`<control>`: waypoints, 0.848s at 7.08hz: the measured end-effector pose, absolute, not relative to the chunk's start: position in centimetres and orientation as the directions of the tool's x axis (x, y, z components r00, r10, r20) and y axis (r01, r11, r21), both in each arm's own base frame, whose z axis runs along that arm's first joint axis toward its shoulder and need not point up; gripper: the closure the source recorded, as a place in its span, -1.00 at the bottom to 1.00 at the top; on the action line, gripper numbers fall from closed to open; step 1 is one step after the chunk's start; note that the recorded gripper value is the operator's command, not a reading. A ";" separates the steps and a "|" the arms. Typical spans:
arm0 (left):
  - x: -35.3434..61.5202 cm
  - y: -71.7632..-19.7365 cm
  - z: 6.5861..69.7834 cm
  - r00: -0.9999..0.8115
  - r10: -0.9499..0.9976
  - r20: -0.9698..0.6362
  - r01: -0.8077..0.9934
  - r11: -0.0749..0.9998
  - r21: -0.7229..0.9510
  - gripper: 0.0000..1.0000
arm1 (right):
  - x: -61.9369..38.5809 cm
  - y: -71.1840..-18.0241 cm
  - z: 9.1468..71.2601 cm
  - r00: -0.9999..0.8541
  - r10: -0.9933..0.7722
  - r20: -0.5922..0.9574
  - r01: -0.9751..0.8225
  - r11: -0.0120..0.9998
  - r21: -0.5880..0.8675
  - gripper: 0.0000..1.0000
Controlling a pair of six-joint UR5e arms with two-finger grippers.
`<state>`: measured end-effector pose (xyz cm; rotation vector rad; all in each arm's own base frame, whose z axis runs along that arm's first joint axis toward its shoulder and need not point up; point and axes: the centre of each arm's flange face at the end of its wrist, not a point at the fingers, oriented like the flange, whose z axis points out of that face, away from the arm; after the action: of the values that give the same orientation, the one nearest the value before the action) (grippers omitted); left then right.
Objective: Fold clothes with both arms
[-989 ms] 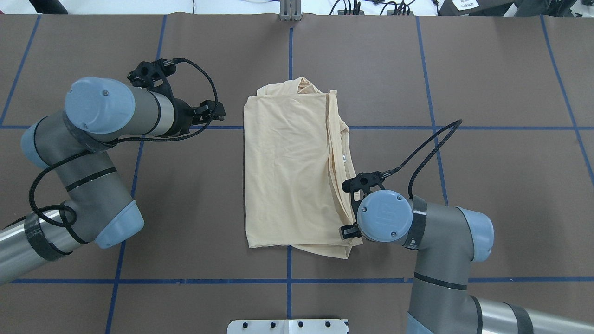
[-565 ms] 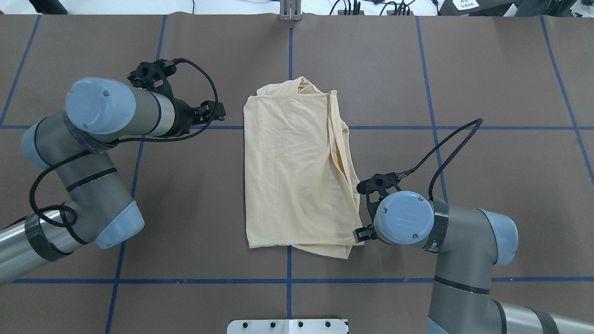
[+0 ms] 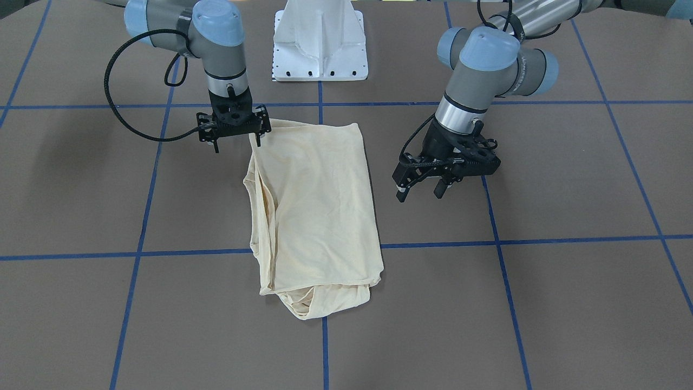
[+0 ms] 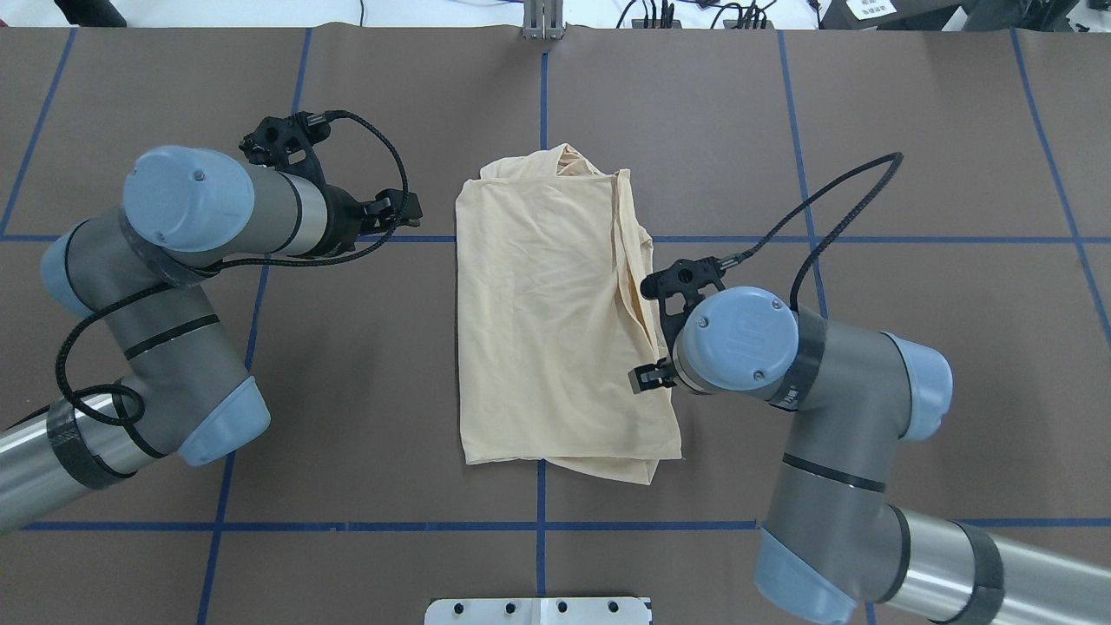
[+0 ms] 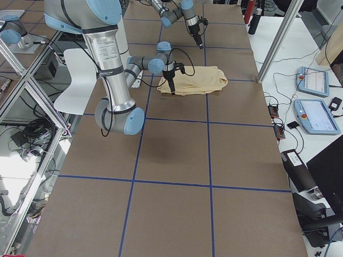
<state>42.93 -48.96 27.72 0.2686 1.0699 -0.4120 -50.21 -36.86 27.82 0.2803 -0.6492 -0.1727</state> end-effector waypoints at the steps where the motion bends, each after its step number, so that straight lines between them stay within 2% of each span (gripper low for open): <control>1: 42.9 -49.0 27.8 0.416 -0.194 -0.888 0.450 0.893 0.016 -1.00 | -51.3 -38.7 26.9 0.780 -0.255 0.571 0.064 0.941 0.332 -1.00; 3: 43.0 -49.0 27.8 0.417 -0.191 -0.889 0.449 0.894 0.019 -1.00 | -53.4 -41.9 28.2 0.765 -0.276 0.582 0.050 0.926 0.373 -1.00; 6: 43.0 -49.0 27.9 0.417 -0.189 -0.889 0.448 0.894 0.020 -1.00 | -54.1 -43.6 30.3 0.765 -0.290 0.576 0.059 0.921 0.385 -1.00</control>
<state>43.04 -49.03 27.87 0.2716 1.0704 -0.4063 -54.14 -43.59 30.35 0.3583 -0.6771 -0.1940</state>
